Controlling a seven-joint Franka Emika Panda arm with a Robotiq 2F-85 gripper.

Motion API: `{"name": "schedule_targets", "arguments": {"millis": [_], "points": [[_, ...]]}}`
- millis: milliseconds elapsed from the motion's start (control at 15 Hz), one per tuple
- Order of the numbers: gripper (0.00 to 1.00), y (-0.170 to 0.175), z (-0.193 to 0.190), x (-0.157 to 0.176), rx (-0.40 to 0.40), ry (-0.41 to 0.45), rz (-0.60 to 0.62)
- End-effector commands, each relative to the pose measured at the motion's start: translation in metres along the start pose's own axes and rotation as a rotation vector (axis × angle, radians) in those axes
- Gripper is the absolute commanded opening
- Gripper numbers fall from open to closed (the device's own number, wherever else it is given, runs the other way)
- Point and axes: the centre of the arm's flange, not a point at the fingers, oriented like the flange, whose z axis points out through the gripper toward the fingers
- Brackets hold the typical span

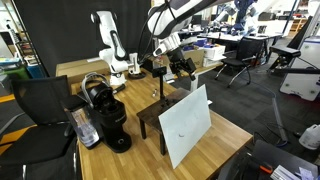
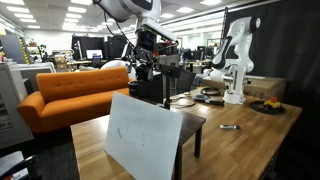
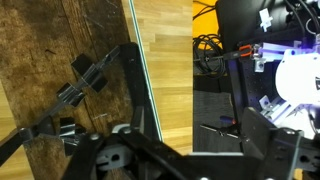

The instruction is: Place the whiteboard on the stand

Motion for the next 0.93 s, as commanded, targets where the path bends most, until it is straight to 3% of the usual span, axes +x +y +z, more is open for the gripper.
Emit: {"name": "schedule_targets", "arguments": {"millis": [0, 400, 867], "points": [[1.0, 0.014, 0.002, -0.001, -0.03, 0.008, -0.051], [1.0, 0.017, 0.019, 0.015, -0.068, 0.035, -0.08], [1.0, 0.011, 0.055, 0.03, -0.047, 0.085, -0.085]]}}
